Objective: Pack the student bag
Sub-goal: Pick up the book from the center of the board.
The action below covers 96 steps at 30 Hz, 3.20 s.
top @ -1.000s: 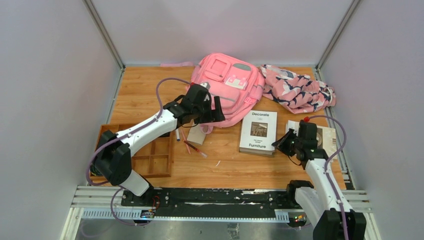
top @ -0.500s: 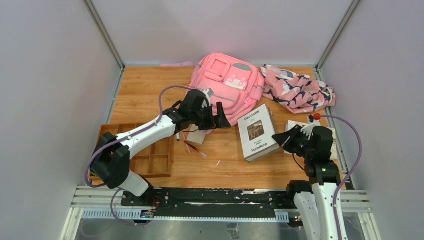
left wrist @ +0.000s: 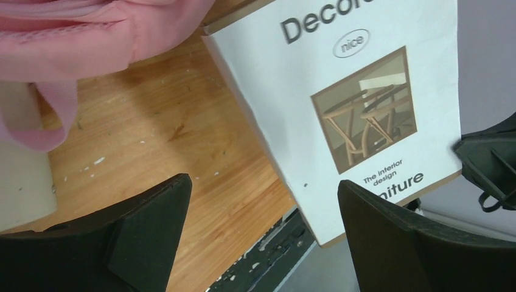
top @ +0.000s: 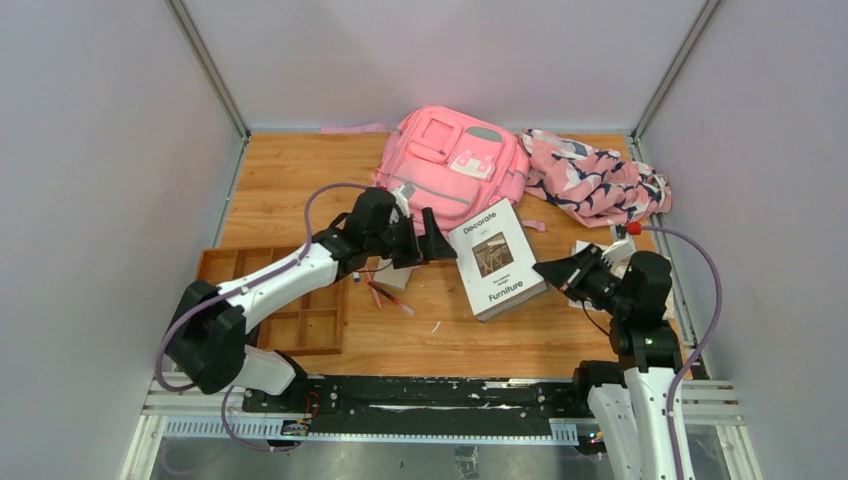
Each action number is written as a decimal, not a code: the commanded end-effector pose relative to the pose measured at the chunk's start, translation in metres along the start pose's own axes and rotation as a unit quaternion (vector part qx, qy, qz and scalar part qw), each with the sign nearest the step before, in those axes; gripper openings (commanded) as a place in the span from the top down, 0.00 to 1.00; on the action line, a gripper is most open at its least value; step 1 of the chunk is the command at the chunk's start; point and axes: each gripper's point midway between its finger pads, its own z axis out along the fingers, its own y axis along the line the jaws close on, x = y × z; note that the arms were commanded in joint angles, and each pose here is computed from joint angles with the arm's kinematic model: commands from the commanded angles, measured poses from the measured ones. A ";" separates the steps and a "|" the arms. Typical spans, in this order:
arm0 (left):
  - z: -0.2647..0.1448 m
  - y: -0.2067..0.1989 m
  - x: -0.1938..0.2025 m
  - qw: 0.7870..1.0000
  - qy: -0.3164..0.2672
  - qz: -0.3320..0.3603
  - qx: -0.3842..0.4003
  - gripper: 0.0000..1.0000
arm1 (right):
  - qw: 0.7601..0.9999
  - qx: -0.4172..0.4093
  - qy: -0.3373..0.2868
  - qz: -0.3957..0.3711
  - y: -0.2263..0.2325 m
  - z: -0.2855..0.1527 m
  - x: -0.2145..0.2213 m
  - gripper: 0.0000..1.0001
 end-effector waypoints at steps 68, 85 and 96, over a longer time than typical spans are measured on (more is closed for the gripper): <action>-0.070 -0.069 -0.076 0.943 -0.189 -0.128 0.243 0.68 | 0.958 -0.257 0.035 0.120 0.117 0.054 0.041 0.00; -0.072 -0.052 -0.065 0.943 -0.202 -0.139 0.226 0.67 | 0.941 -0.297 0.004 0.164 0.153 0.079 0.030 0.19; -0.067 -0.042 -0.064 0.943 -0.205 -0.150 0.213 0.36 | 0.936 -0.293 0.011 0.196 0.151 0.085 0.038 0.55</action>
